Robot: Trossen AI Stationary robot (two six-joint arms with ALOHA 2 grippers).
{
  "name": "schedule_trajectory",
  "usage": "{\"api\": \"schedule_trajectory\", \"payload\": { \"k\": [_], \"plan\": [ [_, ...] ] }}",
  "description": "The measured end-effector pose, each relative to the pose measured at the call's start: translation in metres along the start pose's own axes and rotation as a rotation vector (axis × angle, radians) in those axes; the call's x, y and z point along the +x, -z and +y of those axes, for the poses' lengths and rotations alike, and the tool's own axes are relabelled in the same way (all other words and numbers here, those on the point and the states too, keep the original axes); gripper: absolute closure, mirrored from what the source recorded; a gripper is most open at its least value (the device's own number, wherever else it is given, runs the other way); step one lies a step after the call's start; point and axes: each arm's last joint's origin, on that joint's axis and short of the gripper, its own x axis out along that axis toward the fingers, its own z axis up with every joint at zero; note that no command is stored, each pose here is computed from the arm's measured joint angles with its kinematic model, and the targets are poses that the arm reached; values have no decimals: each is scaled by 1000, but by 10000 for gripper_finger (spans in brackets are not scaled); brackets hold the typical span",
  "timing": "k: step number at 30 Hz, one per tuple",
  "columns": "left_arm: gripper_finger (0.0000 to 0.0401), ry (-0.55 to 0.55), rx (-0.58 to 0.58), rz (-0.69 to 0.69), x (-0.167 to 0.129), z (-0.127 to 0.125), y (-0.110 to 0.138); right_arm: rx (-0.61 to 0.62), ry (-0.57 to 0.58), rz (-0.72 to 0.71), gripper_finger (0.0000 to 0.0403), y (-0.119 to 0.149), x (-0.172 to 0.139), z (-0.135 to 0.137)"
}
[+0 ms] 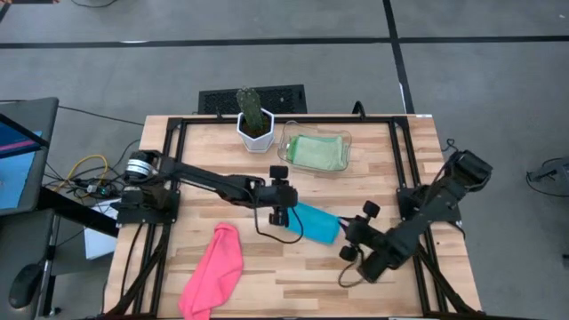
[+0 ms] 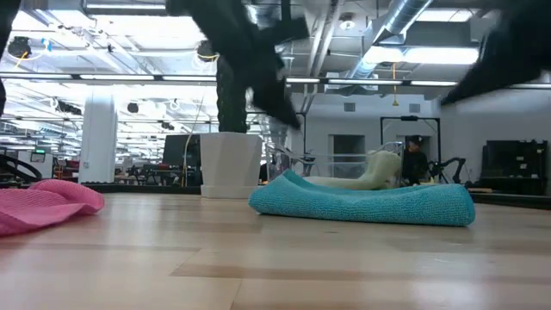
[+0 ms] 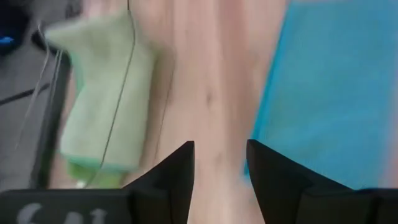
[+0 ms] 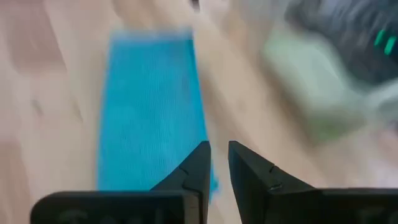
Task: Fold microfiber towels
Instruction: Fold the blue towel on the table
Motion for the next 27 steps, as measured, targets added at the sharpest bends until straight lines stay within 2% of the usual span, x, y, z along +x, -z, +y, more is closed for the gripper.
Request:
{"api": "schedule_trajectory", "payload": {
  "k": [3, 7, 9, 14, 16, 19, 23, 27],
  "plan": [
    [270, 121, -46, -123, -25, 8, -12, 22, 28, -130, 321, 1, -7, 1],
    [299, 297, -99, -354, -38, 12, -12, 116, 15, -174, 322, 23, 12, 5],
    [317, 335, -109, -428, -29, 7, 0, 156, 7, -184, 322, 37, 26, 7],
    [364, 356, -160, -469, -5, -6, 45, 241, -4, -198, 322, 56, 48, 4],
    [381, 370, -167, -528, 4, -11, 56, 279, -7, -202, 322, 61, 56, 4],
    [397, 360, -196, -507, 18, -15, 72, 304, -27, -176, 322, 71, 65, 5],
    [398, 390, -245, -399, 44, -20, 90, 305, -38, -133, 322, 82, 73, 9],
    [398, 358, -288, -314, 66, -24, 97, 325, -35, -104, 322, 90, 78, 10]
  ]
}}
